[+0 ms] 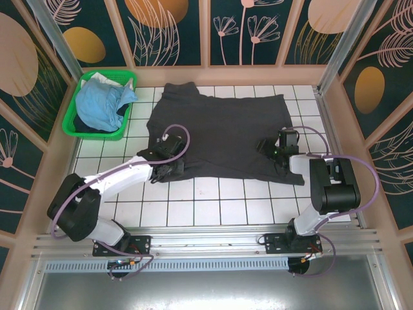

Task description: Fold and stack the t-shirts

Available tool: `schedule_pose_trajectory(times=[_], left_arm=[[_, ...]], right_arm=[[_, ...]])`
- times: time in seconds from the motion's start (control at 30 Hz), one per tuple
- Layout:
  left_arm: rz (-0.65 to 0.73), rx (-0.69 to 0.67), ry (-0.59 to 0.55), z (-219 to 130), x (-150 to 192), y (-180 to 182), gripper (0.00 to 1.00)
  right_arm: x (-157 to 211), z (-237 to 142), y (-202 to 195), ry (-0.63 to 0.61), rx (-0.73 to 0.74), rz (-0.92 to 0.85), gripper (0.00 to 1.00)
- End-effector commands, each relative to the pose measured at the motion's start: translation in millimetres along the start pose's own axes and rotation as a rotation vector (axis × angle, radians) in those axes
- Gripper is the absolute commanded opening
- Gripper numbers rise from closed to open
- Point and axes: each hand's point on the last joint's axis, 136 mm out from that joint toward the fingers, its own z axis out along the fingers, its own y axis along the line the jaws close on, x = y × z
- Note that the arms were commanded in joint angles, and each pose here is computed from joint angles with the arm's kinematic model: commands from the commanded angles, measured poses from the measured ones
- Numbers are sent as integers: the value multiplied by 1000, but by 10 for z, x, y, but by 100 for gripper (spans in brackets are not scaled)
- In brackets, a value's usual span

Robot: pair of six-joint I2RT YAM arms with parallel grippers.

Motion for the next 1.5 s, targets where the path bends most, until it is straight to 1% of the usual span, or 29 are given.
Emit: schedule_pose_trajectory(times=[0.0,0.13,0.23,0.3,0.43,0.5,0.53,0.6,0.63,0.7,0.73,0.77,0.8,0.83,0.87,0.9,0.97,1.03,1.1,1.17,1.2,1.27,1.33,1.47], left_arm=[[-18,18,31,-112,157,0,0],[-40,0,58,-260,360,70,0],[-93,32,71,-392,508,49,0],[-121,40,92,-476,635,-25,0],[-126,50,136,-631,937,-270,0],[-151,88,146,-652,1054,-370,2],[-169,121,149,-669,1100,-426,4],[-210,204,120,-718,1103,-533,24],[-221,270,88,-752,1056,-607,38],[-232,402,-23,-843,847,-779,70],[-234,432,-91,-898,709,-812,76],[-234,431,-142,-927,607,-806,81],[-233,407,-188,-947,513,-773,87],[-228,358,-230,-941,427,-701,92],[-215,311,-258,-914,372,-632,93],[-210,256,-270,-852,332,-536,92],[-209,189,-239,-652,293,-354,86],[-209,137,-205,-432,302,-179,83],[-180,88,-173,-290,341,-70,77],[-176,42,-148,-195,396,32,67],[-168,54,-139,-163,421,24,63],[-160,88,-117,-109,488,-22,61],[-141,106,-77,-38,589,-58,62],[-106,45,-3,130,763,9,62]], right_arm=[[-17,23,-24,5,4,14,65],[-15,14,-30,5,8,15,66],[-18,5,-29,7,10,15,66],[-14,-9,-31,12,15,18,66],[-20,-65,-25,11,22,18,68],[-14,-78,-33,13,27,19,69],[-8,-82,-38,14,29,19,69],[6,-86,-36,17,25,21,69],[10,-86,-35,16,23,23,69],[20,-77,-17,21,12,26,70],[40,-76,10,32,-2,26,69],[53,-81,22,36,-7,27,70],[64,-94,43,34,-12,27,70],[82,-105,62,36,-17,27,70],[85,-121,96,33,-25,24,70],[82,-138,135,30,-33,23,70],[77,-170,244,21,-54,8,71],[72,-184,349,13,-67,-18,72],[74,-185,378,16,-58,-30,72],[71,-191,351,15,-42,-31,73],[69,-196,336,13,-33,-33,73],[60,-204,314,9,-22,-36,73],[61,-210,302,10,-16,-39,73],[62,-218,267,6,-7,-39,74]])
